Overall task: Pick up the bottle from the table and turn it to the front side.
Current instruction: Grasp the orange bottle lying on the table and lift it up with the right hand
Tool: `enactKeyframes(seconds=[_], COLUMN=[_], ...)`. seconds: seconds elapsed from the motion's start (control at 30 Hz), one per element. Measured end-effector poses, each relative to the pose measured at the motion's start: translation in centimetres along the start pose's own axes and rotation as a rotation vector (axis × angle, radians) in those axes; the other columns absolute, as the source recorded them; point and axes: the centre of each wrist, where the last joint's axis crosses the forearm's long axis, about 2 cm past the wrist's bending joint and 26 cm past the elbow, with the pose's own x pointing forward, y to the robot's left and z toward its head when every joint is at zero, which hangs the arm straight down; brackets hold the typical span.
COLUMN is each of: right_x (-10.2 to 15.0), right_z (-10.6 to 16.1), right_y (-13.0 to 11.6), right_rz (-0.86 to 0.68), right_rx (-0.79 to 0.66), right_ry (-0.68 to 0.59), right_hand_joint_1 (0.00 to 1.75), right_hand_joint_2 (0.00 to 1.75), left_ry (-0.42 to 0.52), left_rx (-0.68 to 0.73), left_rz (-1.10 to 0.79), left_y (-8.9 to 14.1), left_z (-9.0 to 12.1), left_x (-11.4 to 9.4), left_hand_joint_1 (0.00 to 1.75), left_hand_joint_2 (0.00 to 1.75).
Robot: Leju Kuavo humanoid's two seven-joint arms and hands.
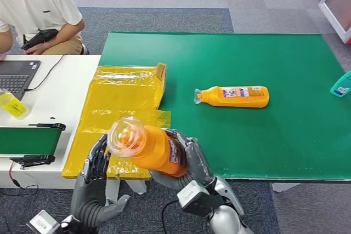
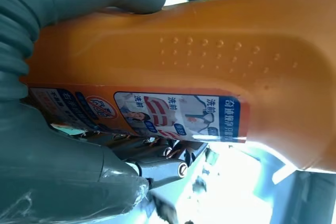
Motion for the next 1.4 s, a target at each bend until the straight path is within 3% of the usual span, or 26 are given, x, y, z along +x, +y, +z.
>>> enactKeyframes(seconds=[0.4,0.6,1.0,1.23,1.27,1.37,1.4], right_x=[1.0,1.2,1.7,2.0,2.0,1.9,1.8], right_z=[-0.9,-1.2,-1.3,-1.3,-1.3,-1.3,-1.3], right_y=[1.1,1.2,1.5,1.8,1.8,2.0,2.1], right_rz=[0.333,0.367,0.611,0.838,0.850,0.902,0.924], right_rx=[-0.017,-0.025,-0.050,-0.064,-0.062,-0.057,-0.055], right_ry=[-0.096,-0.116,-0.181,-0.204,-0.204,-0.191,-0.184], right_hand_joint_1=[1.75,1.75,1.75,1.75,1.75,1.75,1.75], right_hand_joint_2=[1.75,1.75,1.75,1.75,1.75,1.75,1.75], left_ry=[-0.085,-0.108,-0.131,-0.139,-0.140,-0.138,-0.137], left_rx=[-0.217,-0.252,-0.286,-0.293,-0.297,-0.304,-0.305], left_rz=[0.033,0.031,0.007,-0.033,-0.033,-0.039,-0.045], left_y=[-2.9,-3.6,-4.8,-5.3,-5.3,-5.5,-5.5], left_z=[-5.1,-6.0,-7.9,-8.5,-8.5,-8.5,-8.5], left_x=[0.8,1.0,1.4,1.5,1.5,1.4,1.4], left_hand_joint_1=[0.00,0.00,0.00,0.00,0.13,1.37,1.68], left_hand_joint_2=[1.75,1.75,1.75,1.75,1.75,1.75,1.75])
